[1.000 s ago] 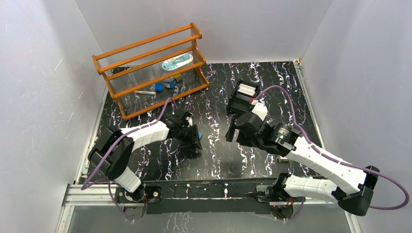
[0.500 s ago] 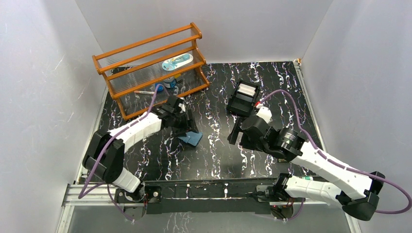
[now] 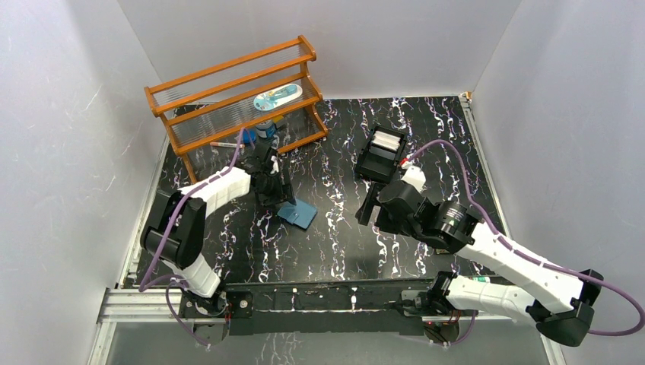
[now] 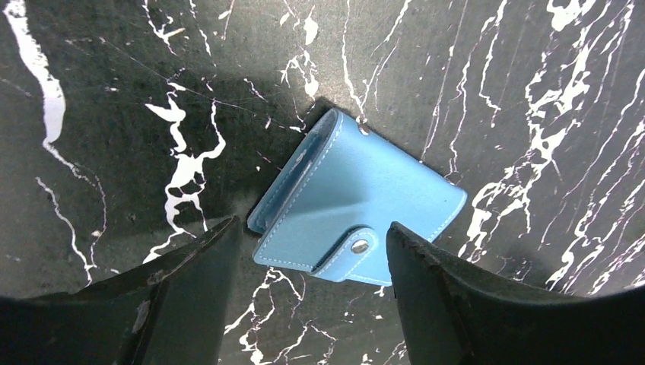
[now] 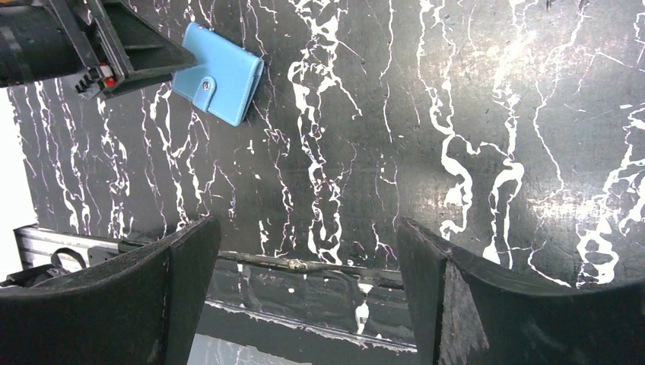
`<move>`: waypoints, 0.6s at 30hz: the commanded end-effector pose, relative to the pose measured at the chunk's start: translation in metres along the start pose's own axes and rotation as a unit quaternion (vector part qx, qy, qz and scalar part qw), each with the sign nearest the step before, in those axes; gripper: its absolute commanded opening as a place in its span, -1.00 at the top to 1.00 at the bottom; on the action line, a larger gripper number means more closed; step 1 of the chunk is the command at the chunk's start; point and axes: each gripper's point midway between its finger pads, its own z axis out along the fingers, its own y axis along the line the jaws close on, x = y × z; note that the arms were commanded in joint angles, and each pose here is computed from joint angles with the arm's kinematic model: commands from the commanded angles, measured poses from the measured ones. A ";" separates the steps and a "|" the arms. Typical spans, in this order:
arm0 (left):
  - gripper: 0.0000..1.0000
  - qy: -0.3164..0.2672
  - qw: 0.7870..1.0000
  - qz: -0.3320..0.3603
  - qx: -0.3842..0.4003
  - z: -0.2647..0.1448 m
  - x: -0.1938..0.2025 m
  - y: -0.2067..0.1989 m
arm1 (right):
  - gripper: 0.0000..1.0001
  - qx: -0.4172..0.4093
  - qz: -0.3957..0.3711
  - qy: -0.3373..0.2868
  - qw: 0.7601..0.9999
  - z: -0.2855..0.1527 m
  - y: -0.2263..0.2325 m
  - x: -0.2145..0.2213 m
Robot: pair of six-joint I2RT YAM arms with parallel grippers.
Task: Put the credit cards into the card holder
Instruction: Move the card holder to the center of the board.
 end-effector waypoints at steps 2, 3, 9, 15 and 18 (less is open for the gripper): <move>-0.29 0.017 0.998 0.027 0.058 0.004 0.010 -0.016 | -0.87 -0.019 0.007 -0.009 1.000 0.005 0.008 -0.002; -0.24 0.022 0.997 0.023 0.075 0.003 0.013 -0.021 | -0.87 -0.019 0.006 -0.008 1.000 0.006 0.008 -0.001; 0.05 0.055 0.991 -0.002 0.120 0.001 0.051 -0.047 | -0.86 -0.008 -0.003 0.003 1.000 0.013 0.007 0.004; 0.13 0.067 0.976 0.010 0.206 -0.011 0.089 -0.111 | -0.84 -0.003 -0.014 0.025 1.000 0.026 0.012 0.014; 0.08 0.096 0.961 -0.004 0.260 -0.024 0.099 -0.134 | -0.79 -0.005 -0.017 0.035 0.999 0.037 0.015 0.021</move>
